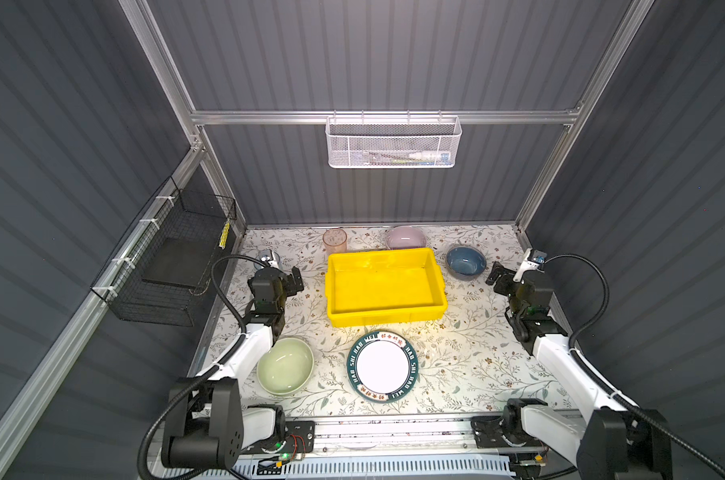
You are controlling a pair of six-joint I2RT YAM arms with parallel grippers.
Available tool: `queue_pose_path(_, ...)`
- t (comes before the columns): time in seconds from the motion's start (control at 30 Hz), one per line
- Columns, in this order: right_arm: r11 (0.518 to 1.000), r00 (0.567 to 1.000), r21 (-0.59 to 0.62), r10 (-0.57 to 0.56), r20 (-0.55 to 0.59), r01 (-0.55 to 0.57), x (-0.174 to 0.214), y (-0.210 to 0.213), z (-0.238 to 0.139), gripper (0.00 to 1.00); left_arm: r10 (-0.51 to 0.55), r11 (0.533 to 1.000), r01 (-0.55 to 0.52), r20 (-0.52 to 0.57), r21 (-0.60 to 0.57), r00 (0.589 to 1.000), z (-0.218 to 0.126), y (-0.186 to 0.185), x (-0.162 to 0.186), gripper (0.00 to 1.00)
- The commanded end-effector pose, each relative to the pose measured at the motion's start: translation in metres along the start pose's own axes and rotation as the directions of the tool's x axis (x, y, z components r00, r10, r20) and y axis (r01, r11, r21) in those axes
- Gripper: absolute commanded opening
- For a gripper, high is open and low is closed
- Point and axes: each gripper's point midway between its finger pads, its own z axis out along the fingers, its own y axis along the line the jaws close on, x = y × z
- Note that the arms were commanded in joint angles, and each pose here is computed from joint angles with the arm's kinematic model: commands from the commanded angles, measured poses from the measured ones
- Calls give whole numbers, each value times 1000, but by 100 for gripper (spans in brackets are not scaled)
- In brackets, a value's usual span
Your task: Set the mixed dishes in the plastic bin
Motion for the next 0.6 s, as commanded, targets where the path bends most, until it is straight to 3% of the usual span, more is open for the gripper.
queue_pose_path(0.0, 999, 990, -30, 12, -137, -16, 17, 12, -17, 99, -43, 999, 44, -200, 3, 979, -18, -2, 16, 100)
queue_pose_path(0.13, 997, 976, -76, -7, -220, -10, 18, 29, -37, 99, -47, 982, 109, -358, 155, 933, -45, -35, 18, 98)
queue_pose_path(0.3, 967, 914, -252, -63, -400, -44, 43, 62, -67, 99, 30, 948, 132, -493, 291, 870, -93, -68, 22, 97)
queue_pose_path(0.43, 916, 856, -389, -120, -503, -100, 63, 90, -99, 96, 96, 908, 161, -567, 387, 818, -133, -95, 32, 93)
queue_pose_path(0.57, 859, 808, -481, -155, -568, -174, 77, 110, -129, 92, 94, 862, 265, -649, 433, 755, -162, -111, 52, 83)
